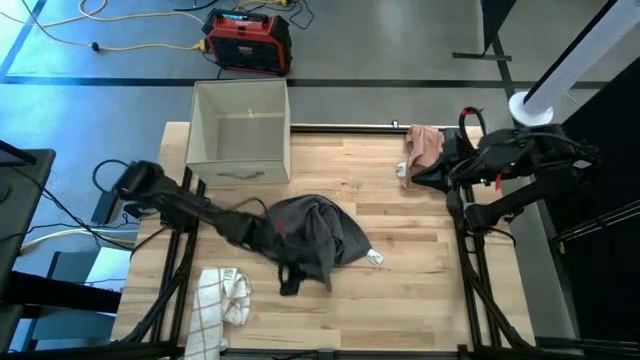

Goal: Fold towel
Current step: Fold the gray towel

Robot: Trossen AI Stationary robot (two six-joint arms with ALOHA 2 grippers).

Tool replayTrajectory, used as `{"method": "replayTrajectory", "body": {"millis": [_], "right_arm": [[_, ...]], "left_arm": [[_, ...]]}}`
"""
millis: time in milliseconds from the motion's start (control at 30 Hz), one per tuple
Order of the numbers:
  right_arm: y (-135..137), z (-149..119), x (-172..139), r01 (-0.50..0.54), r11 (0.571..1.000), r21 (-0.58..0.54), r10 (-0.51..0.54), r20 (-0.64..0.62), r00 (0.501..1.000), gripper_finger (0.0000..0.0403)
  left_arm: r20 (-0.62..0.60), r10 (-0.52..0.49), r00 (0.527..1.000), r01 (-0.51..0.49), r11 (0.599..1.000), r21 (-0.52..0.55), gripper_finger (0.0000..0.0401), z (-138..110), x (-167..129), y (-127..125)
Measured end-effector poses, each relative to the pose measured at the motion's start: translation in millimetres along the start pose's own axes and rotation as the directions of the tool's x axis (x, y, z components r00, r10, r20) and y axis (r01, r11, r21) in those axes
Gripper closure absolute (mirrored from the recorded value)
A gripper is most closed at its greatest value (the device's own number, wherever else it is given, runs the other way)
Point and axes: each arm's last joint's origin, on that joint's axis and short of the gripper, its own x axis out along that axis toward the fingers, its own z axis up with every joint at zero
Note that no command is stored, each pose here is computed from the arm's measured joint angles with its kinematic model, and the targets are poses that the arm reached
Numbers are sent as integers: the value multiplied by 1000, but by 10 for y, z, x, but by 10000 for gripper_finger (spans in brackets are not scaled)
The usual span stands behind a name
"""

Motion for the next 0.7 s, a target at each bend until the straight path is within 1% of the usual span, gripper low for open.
{"method": "replayTrajectory", "body": {"millis": [33, 67, 133, 167, 267, 333, 400, 533, 700], "right_arm": [[-3, -11, 4, 5, 1000, 7, -4, -12, 1000, 400], [-6, -21, 5, 8, 1000, 16, -8, -23, 1000, 400], [-9, -30, 5, 12, 1000, 21, -11, -32, 999, 400], [-9, -31, 5, 12, 1000, 25, -11, -33, 999, 400], [-10, -31, 5, 16, 1000, 27, -15, -32, 999, 400], [-16, -28, 4, 36, 999, 27, -35, -24, 999, 400], [-19, -32, 4, 45, 998, 41, -44, -27, 999, 400], [-24, -56, 4, 45, 996, 78, -40, -54, 998, 400], [-30, -86, 2, 47, 991, 124, -37, -88, 995, 400]], "left_arm": [[12, -1, 1000, 0, 999, 44, 236, -15, 63, -25], [24, 20, 1000, -22, 997, 74, 237, -30, 119, -36], [32, 96, 995, -99, 991, 90, 238, -38, 203, -27], [28, 109, 994, -111, 988, 110, 238, -35, 244, -22], [11, 76, 997, -76, 969, 235, 237, 14, 355, -27], [-8, 35, 999, -30, 936, 349, 237, 54, 425, -52], [-52, 30, 998, -5, 907, 420, 240, 26, 494, -47], [-141, 22, 990, 59, 836, 545, 246, -36, 624, -34], [-249, 10, 968, 165, 724, 670, 253, -121, 778, -15]]}}
